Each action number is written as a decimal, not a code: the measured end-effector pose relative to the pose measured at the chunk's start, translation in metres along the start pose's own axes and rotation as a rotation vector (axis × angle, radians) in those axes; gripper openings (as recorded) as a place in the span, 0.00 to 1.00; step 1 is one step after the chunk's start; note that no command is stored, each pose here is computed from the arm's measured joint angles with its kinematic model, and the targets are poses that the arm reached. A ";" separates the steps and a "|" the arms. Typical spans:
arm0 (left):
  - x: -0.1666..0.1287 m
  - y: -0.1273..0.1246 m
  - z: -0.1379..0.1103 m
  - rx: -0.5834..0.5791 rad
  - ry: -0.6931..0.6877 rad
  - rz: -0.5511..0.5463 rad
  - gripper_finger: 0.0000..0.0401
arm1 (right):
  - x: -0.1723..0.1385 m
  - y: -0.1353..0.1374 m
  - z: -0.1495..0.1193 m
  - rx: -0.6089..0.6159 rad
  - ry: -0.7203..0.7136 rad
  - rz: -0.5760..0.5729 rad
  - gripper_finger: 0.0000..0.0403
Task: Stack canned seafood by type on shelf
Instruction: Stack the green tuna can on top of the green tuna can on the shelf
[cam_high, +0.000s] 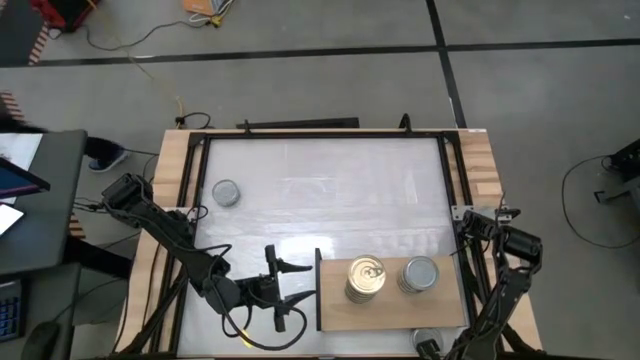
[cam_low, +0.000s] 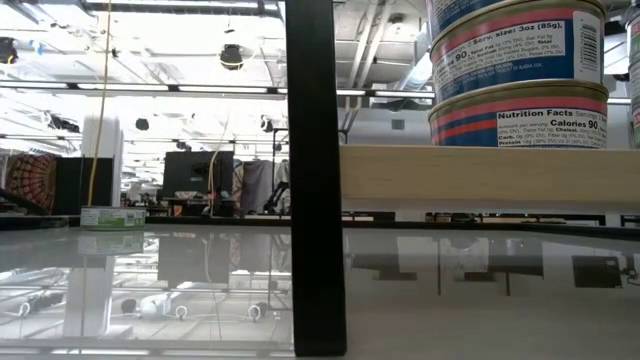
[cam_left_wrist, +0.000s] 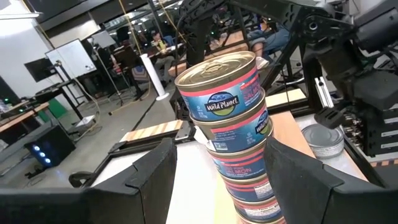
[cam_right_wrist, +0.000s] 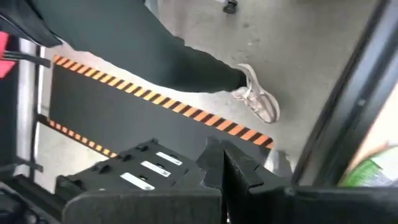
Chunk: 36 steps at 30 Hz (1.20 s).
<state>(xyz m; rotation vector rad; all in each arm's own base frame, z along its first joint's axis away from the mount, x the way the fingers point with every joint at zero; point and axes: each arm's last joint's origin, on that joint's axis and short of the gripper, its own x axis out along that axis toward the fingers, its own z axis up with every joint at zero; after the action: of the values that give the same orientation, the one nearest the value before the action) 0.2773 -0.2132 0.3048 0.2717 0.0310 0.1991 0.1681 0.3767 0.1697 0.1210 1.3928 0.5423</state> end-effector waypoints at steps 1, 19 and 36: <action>0.000 0.000 0.000 0.000 0.000 0.001 0.57 | -0.001 0.000 0.000 0.001 0.004 -0.007 0.05; 0.000 0.000 0.000 0.000 0.000 0.000 0.57 | -0.013 -0.043 -0.021 0.196 0.171 -0.491 0.05; -0.005 -0.004 0.001 0.002 -0.004 -0.013 0.57 | -0.013 -0.025 -0.009 0.087 0.034 -0.354 0.05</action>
<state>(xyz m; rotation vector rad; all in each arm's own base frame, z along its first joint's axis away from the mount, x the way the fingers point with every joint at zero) 0.2729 -0.2186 0.3048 0.2742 0.0289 0.1851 0.1655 0.3468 0.1693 -0.0653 1.4316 0.1906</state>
